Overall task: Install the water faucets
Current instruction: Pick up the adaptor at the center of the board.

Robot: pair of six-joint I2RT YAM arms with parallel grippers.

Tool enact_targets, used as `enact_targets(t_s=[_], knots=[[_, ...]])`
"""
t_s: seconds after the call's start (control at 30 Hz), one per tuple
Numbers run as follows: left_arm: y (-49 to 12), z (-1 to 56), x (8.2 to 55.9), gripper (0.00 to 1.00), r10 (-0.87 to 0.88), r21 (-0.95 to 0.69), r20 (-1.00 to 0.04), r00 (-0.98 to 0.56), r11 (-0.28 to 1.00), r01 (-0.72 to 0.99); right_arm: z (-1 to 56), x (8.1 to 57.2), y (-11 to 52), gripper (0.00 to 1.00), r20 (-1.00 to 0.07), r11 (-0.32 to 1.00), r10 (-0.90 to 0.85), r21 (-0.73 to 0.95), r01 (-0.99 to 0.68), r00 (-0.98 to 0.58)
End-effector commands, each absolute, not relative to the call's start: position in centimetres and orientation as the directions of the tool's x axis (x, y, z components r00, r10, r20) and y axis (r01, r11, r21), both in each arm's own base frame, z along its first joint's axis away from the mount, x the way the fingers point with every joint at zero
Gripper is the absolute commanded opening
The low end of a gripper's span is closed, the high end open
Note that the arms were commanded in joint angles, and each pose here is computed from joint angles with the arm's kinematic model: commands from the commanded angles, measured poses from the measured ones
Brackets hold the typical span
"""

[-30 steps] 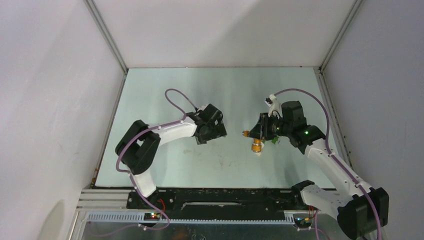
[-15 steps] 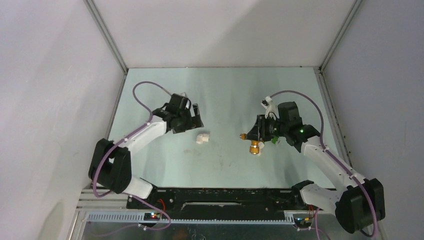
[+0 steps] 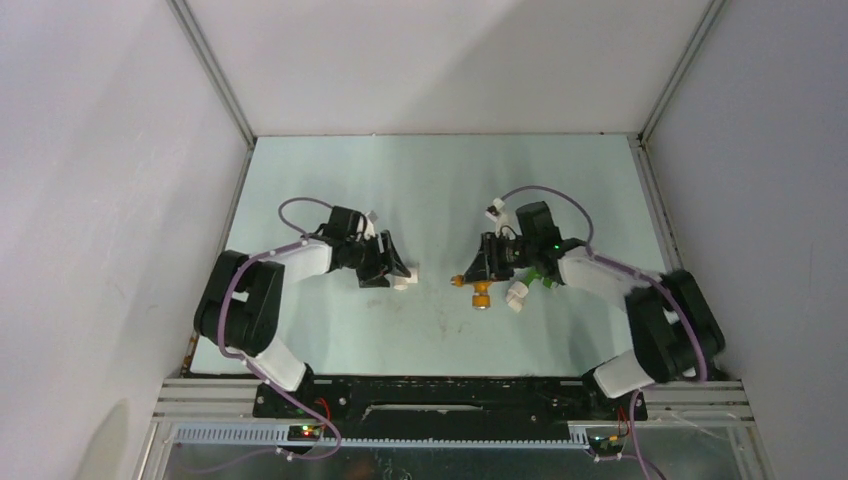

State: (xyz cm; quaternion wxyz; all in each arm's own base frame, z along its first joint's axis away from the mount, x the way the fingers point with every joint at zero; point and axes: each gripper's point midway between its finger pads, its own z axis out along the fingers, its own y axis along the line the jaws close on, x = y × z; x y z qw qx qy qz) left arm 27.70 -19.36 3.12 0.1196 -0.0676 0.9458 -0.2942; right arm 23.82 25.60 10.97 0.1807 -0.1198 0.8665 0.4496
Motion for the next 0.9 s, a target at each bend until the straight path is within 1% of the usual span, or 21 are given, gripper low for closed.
enact_targets(t_s=[0.0,0.03,0.2,0.27,0.33,0.53,0.67,0.8,0.87], knots=[[-20.1,3.0,27.9,0.69,-0.253,-0.712,-0.188,-0.949,0.701,-0.046,12.5,27.1,29.8,0.0,-0.488,0.392,-0.05,0.793,-0.467,-0.871],[-20.1,3.0,28.3,0.68,-0.267,-0.73,-0.206,-0.941,0.683,-0.034,12.2,27.4,30.6,0.0,-0.483,0.368,-0.07,0.801,-0.473,-0.873],[-19.1,1.1,28.2,0.64,-0.313,-0.756,-0.175,-0.934,0.65,-0.076,9.2,29.6,33.2,0.0,-0.433,0.303,-0.1,0.844,-0.442,-0.896],[-19.0,0.3,28.0,0.6,-0.316,-0.762,-0.162,-0.935,0.642,-0.084,8.6,30.2,34.0,0.0,-0.423,0.267,-0.093,0.861,-0.432,-0.901],[-19.0,-0.4,27.8,0.6,-0.313,-0.765,-0.155,-0.937,0.638,-0.086,7.7,30.6,34.6,0.0,-0.399,0.237,-0.094,0.881,-0.41,-0.912],[-19.4,-1.5,27.0,0.58,-0.317,-0.795,-0.133,-0.939,0.6,-0.09,5.8,31.0,34.8,0.0,-0.364,0.274,-0.1,0.885,-0.377,-0.926],[-20.1,-1.0,27.0,0.55,-0.325,-0.836,-0.134,-0.936,0.545,-0.07,5.3,30.7,34.9,0.0,-0.36,0.265,-0.113,0.887,-0.377,-0.926],[-20.5,-0.4,27.4,0.41,-0.329,-0.857,-0.146,-0.933,0.513,-0.047,5.4,30.8,35.4,0.0,-0.367,0.246,-0.106,0.891,-0.382,-0.924],[-20.5,-0.4,27.5,0.27,-0.33,-0.856,-0.143,-0.933,0.515,-0.051,5.3,30.9,35.4,0.0,-0.366,0.25,-0.102,0.891,-0.38,-0.925]])
